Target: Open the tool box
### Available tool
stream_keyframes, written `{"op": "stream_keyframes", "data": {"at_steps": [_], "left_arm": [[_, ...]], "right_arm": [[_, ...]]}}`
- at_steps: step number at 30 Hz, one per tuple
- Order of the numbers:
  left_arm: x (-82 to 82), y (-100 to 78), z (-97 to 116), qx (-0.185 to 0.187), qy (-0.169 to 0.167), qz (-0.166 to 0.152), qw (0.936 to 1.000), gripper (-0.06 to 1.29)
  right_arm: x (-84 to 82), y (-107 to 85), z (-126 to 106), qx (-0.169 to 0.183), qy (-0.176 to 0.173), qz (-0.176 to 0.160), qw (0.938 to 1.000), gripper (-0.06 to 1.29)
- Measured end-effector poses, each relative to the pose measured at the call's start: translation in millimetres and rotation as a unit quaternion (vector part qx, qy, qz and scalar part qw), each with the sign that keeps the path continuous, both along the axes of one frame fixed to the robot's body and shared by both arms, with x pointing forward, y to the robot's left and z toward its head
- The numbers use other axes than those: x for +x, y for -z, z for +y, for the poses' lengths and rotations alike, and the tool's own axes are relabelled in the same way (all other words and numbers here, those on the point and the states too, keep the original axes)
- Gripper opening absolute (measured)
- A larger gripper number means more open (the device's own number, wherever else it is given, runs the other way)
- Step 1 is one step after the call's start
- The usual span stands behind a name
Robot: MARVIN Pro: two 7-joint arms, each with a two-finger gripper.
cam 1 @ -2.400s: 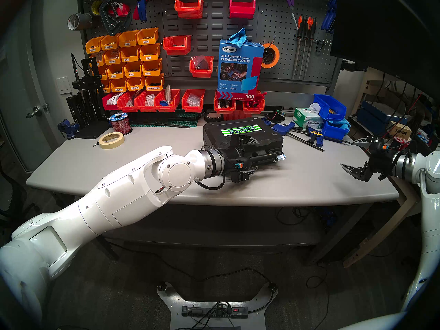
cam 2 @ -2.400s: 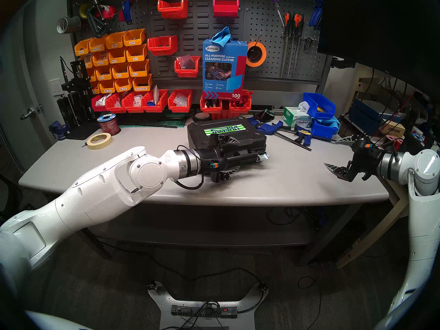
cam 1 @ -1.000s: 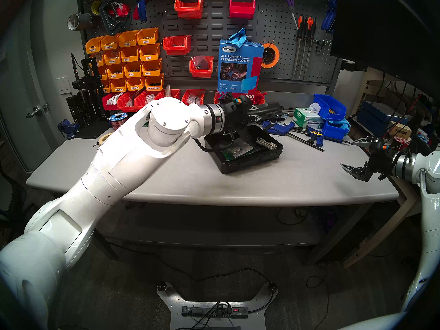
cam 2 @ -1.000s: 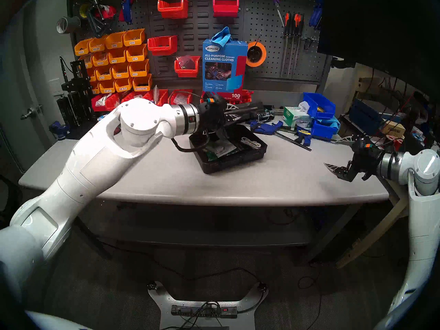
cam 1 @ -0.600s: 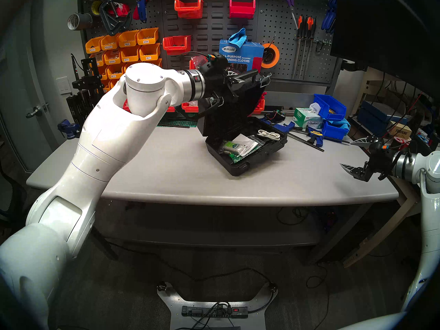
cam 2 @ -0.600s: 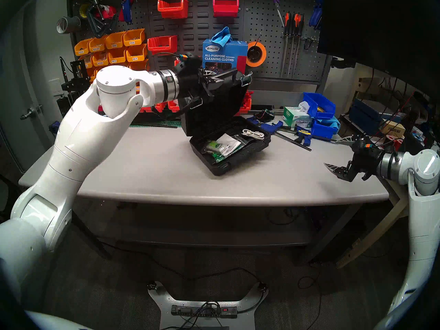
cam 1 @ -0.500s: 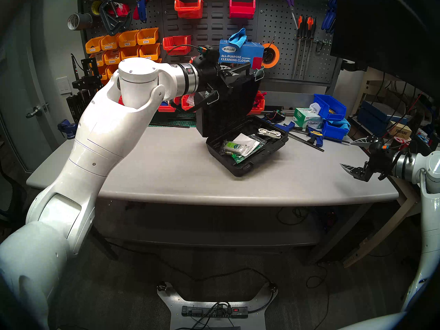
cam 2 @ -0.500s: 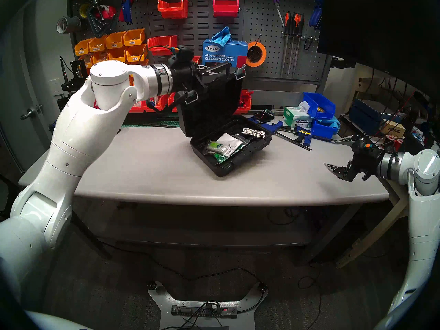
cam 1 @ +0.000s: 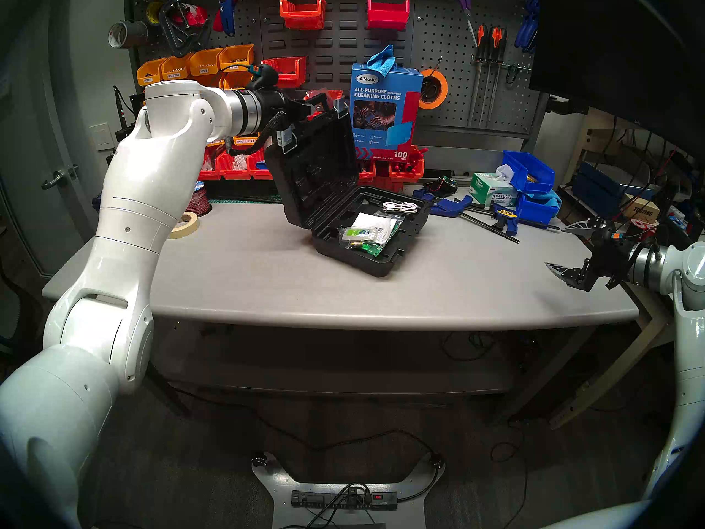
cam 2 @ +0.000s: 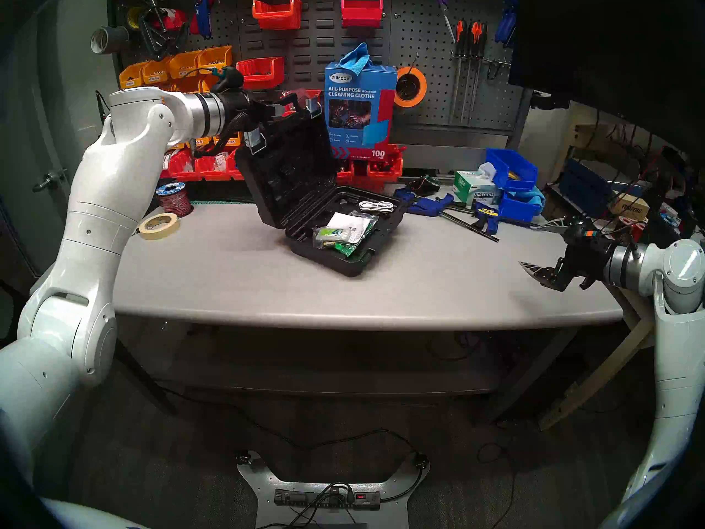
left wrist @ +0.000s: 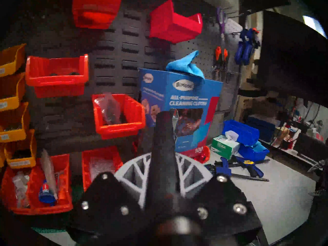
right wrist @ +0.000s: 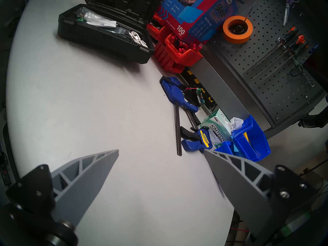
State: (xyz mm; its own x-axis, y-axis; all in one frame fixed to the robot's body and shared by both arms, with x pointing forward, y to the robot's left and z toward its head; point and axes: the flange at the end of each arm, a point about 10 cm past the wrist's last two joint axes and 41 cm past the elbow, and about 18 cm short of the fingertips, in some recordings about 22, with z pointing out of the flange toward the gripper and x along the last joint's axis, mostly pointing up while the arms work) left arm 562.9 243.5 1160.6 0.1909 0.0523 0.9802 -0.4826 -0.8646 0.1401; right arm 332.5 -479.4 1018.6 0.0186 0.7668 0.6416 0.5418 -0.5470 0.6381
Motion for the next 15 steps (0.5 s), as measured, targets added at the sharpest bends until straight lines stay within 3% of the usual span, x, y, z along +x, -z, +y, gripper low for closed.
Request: {"op": "stream_keyframes", "data": {"at_steps": [7,15], "left_arm": [[3.9,22.0,48.4,-0.039,-0.091,0.061,0.9932,0.24],[-5.4,55.2,85.8,-0.071,-0.175,0.089,0.978,0.24]], "right_arm": [[0.0,-0.1,0.0,0.0,0.0,0.0,1.0,1.26],[0.0,-0.2,-0.1,0.0,0.0,0.0,1.0,1.26]]}}
